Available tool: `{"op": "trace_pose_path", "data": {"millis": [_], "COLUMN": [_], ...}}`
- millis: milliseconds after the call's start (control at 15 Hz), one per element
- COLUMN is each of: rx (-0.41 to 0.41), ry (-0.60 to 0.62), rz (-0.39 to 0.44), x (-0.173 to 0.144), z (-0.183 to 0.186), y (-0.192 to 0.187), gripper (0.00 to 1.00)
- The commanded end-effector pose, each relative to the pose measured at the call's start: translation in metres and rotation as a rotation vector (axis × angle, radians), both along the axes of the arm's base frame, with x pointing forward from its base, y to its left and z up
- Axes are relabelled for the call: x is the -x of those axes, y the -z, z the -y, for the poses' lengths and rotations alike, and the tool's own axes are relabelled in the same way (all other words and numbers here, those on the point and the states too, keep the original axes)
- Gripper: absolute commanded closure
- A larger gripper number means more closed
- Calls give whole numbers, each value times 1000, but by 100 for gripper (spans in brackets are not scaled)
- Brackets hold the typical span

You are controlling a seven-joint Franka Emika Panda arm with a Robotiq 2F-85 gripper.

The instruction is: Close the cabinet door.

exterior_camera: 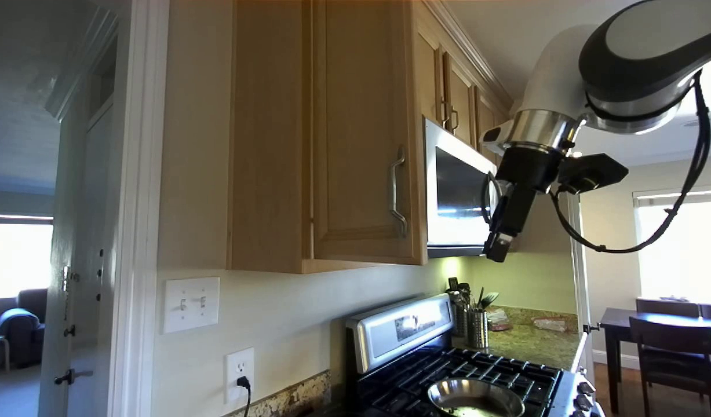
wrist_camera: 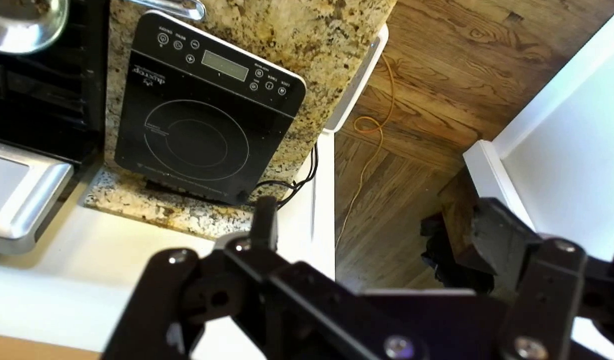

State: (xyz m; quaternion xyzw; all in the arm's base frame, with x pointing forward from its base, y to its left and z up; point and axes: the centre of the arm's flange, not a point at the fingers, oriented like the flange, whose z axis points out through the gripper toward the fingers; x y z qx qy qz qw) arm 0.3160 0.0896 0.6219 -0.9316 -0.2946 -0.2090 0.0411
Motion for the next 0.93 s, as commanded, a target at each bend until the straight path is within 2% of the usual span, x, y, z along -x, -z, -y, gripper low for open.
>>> {"op": "trace_pose_path", "data": {"millis": [0, 400, 867], "rx": [-15, -37, -79], "ry": [-36, -122, -155], "rz": [55, 101, 200], "x": [26, 41, 39], "z": [-15, -66, -80], "y": [-15, -15, -26], "gripper": [0, 0, 0]}}
